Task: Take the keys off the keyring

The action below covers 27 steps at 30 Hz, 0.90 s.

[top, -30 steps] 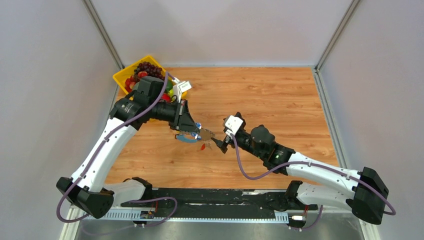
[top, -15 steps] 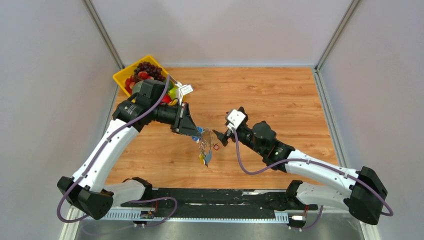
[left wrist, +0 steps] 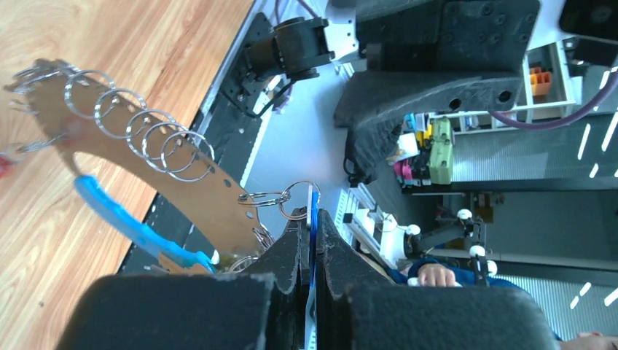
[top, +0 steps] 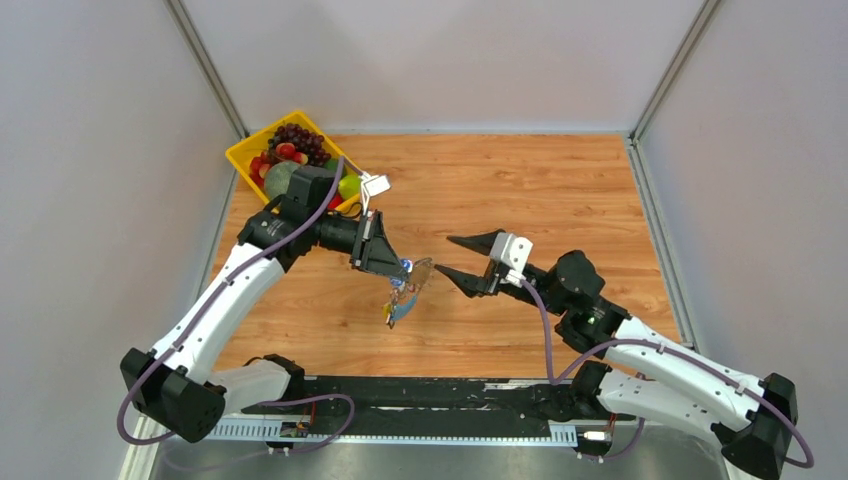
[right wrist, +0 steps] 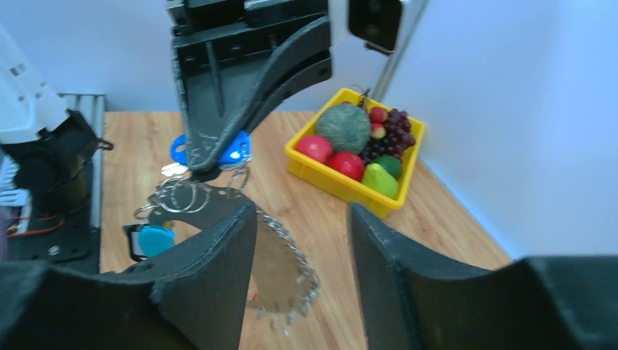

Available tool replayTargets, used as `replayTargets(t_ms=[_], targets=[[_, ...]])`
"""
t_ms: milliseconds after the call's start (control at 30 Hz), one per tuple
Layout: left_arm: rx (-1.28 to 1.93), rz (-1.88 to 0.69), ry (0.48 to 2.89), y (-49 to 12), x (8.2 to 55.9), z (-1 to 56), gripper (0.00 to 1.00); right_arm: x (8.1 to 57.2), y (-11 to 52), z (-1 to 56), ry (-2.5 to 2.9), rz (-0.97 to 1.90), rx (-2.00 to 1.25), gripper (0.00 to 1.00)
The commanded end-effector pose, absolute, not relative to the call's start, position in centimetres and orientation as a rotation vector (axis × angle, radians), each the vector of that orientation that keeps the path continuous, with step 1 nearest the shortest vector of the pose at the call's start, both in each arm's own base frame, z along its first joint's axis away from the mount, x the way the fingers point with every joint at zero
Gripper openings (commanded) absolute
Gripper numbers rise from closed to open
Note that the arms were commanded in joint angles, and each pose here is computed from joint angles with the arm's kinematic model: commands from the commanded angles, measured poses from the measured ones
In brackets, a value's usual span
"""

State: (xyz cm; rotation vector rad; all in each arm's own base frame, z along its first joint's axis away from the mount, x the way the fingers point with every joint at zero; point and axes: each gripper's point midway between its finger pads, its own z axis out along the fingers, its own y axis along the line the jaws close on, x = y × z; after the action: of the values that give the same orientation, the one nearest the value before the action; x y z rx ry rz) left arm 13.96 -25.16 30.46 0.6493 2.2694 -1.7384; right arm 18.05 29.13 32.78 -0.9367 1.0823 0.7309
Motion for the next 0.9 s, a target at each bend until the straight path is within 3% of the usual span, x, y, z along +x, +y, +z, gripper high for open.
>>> replayTargets(t_ms=[0, 100, 600, 867], targets=[[0.753, -1.854, 2.076, -25.4, 13.0, 33.5, 0.0, 15.4, 30.7, 33.4, 1.009, 0.898, -1.024, 0.49], [0.778, -1.872, 2.011, -25.5, 13.0, 34.2, 0.0, 14.6, 31.4, 33.4, 0.997, 0.961, -1.045, 0.41], [0.776, -1.911, 1.966, -25.8, 12.1, 34.9, 0.0, 15.6, 32.6, 32.0, 1.053, 0.993, -1.007, 0.38], [0.773, -1.916, 1.933, -26.2, 11.8, 35.3, 0.0, 16.4, 32.4, 30.9, 1.087, 0.944, -1.014, 0.49]])
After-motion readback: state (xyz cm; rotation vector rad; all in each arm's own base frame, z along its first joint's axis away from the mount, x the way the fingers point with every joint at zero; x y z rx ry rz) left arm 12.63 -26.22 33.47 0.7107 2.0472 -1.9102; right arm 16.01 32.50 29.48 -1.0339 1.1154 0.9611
